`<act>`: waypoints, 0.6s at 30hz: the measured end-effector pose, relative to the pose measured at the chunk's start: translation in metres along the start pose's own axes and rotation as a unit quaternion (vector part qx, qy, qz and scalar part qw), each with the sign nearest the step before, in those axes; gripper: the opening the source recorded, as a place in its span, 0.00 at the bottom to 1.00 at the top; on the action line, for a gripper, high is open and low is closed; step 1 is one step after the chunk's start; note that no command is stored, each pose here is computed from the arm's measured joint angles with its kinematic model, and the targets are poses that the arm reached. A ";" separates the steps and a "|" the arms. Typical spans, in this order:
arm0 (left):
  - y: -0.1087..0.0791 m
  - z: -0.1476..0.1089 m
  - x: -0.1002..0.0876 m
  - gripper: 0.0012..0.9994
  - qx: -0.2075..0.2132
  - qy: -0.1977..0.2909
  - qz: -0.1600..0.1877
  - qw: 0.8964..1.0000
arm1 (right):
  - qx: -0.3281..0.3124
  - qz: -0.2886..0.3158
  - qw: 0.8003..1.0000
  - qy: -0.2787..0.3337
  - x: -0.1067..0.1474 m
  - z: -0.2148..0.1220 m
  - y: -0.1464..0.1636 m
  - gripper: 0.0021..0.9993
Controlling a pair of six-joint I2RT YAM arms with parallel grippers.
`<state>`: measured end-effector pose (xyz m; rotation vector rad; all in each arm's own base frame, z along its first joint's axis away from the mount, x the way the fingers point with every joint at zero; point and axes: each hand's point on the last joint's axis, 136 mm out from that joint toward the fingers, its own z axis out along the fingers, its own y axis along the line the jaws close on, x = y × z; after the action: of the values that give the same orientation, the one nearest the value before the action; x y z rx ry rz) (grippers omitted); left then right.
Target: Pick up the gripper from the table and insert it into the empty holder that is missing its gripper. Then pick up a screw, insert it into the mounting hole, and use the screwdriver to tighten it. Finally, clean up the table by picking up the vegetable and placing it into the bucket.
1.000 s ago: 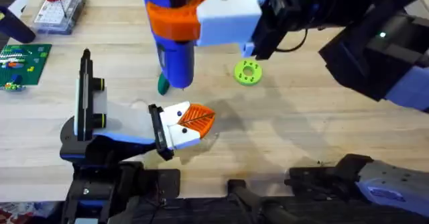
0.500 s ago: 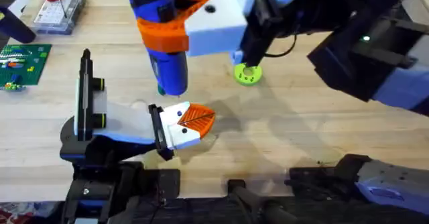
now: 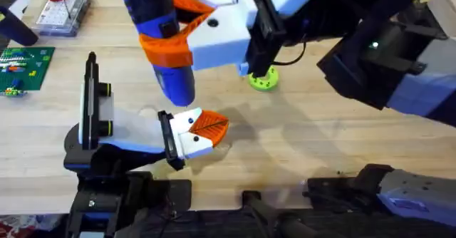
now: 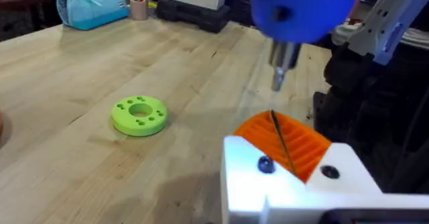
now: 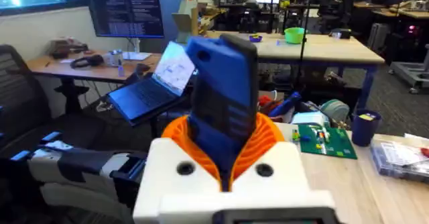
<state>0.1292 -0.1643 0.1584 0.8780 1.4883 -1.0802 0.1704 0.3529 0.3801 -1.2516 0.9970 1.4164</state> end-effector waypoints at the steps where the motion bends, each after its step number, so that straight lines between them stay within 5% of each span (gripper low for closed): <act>1: 0.000 0.000 0.000 0.00 0.000 0.000 0.000 1.000 | -0.002 0.000 1.000 0.000 0.000 0.001 0.001 0.02; 18: 0.000 0.000 0.000 0.00 0.000 0.000 0.000 1.000 | -0.031 0.006 0.999 0.005 0.016 0.006 0.018 0.02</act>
<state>0.1292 -0.1643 0.1584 0.8780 1.4884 -1.0803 0.1516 0.3570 0.3643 -1.3018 0.9753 1.4605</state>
